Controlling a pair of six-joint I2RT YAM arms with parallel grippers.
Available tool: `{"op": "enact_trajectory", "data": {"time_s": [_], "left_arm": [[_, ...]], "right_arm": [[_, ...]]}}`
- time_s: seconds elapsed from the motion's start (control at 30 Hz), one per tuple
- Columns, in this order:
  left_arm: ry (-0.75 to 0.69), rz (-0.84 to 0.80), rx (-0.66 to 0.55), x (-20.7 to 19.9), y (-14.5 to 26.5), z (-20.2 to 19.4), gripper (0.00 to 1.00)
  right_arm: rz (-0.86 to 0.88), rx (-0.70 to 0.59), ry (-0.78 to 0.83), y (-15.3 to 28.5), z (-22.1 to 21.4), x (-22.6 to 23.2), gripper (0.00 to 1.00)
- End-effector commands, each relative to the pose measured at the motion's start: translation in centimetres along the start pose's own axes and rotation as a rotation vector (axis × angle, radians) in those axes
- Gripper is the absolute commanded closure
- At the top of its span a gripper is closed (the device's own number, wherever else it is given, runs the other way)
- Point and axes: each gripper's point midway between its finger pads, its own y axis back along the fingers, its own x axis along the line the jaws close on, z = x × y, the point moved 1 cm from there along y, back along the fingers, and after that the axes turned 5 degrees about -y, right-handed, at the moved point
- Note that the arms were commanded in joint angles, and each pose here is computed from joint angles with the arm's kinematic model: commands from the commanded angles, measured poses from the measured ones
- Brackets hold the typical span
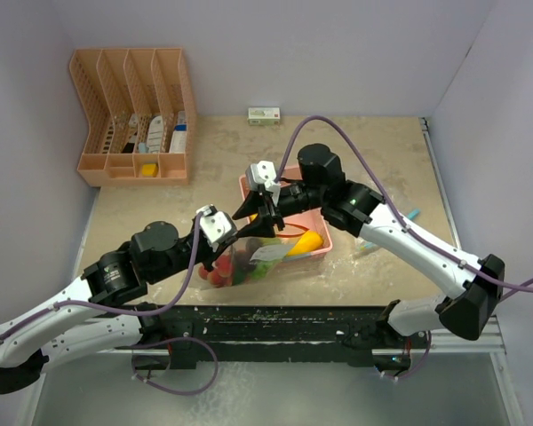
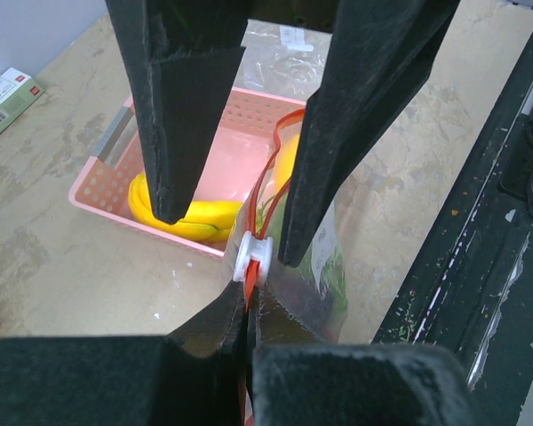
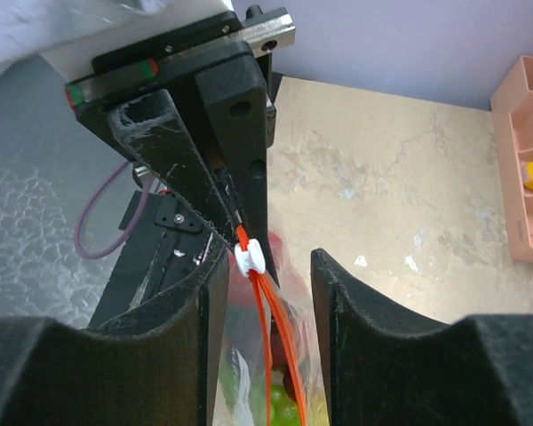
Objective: Place the food in the zip-top bag and seal the zipper
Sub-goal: Zip the zipper food storage bag at the center of the board.
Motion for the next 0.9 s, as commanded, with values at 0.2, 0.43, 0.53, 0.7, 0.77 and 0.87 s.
{"op": "enact_trajectory", "data": {"time_s": [0.2,0.43,0.53,0.7,0.77,0.87], "left_arm": [[0.012,0.029,-0.12,0.9,0.7,3.7,1.0],[0.011,0.03,-0.116,0.9,0.5,3.7,1.0],[0.012,0.032,-0.119,0.9,0.6,3.7,1.0],[0.01,0.034,-0.12,1.0,0.7,3.8,1.0],[0.012,0.033,-0.119,0.9,0.6,3.7,1.0],[0.014,0.032,-0.118,0.9,0.6,3.7,1.0]], "right_arm": [[0.045,-0.043,0.037,-0.4,1.3,0.1,0.62],[0.054,-0.051,0.03,-0.4,1.5,0.3,1.0],[0.056,-0.044,0.018,-0.4,1.3,0.4,1.0],[0.044,-0.046,0.025,-0.2,1.2,0.5,0.71],[0.061,-0.053,0.029,-0.1,1.3,0.8,0.66],[0.088,-0.054,0.027,-0.2,1.4,1.2,0.64]]}}
